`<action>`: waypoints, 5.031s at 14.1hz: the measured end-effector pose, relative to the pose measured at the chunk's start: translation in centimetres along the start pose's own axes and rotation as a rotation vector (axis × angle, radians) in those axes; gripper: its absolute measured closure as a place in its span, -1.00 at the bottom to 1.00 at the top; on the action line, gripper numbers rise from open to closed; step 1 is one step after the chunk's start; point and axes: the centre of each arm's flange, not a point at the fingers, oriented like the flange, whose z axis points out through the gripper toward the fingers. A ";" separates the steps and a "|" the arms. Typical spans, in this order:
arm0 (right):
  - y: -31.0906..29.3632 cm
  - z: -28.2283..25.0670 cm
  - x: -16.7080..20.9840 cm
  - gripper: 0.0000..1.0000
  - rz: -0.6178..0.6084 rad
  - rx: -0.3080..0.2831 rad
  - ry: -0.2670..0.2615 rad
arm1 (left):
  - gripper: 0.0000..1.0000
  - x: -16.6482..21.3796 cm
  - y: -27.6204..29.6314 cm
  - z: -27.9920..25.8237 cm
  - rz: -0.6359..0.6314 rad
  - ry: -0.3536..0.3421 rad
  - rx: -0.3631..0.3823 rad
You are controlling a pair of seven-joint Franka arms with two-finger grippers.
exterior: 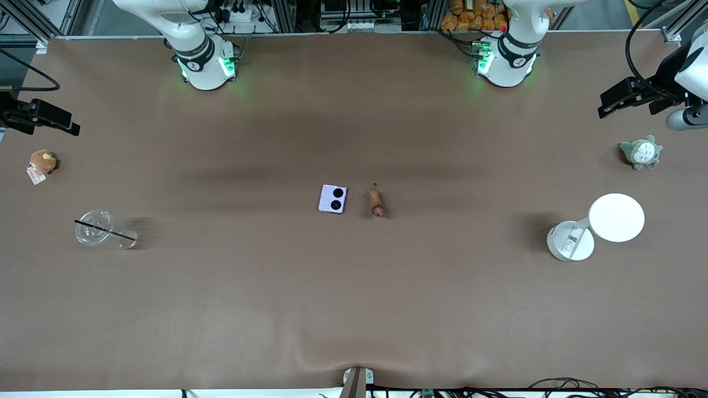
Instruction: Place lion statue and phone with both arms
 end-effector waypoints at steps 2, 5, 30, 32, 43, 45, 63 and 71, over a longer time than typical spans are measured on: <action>0.0 0.0 0.0 -1.00 -0.001 0.000 0.000 | -1.00 0.0 0.0 0.1 0.000 -0.005 0.000; 0.0 0.0 0.0 -1.00 0.001 0.000 0.000 | -1.00 0.2 0.0 0.3 0.000 -0.011 0.000; 0.3 0.0 -0.1 -1.00 0.010 0.001 -0.004 | -1.00 0.6 3.7 2.7 0.040 -0.086 0.018; 0.3 0.0 -0.1 -1.00 0.010 0.001 -0.004 | -1.00 1.0 4.9 3.7 0.042 -0.105 0.023; 0.4 0.0 -0.1 -1.00 0.013 0.001 -0.002 | -1.00 4.5 15.0 14.0 0.081 -0.250 0.045; 0.4 -0.1 -0.1 -1.00 0.013 0.001 -0.002 | -1.00 5.8 18.2 16.9 0.059 -0.220 0.028; 0.3 -0.1 -0.1 -1.00 0.011 0.001 -0.002 | -1.00 5.3 39.2 35.6 -0.177 -0.062 -0.126; -4.1 0.8 0.4 -1.00 -0.043 -0.006 -0.014 | -0.92 3.8 42.4 42.4 -0.167 -0.041 -0.101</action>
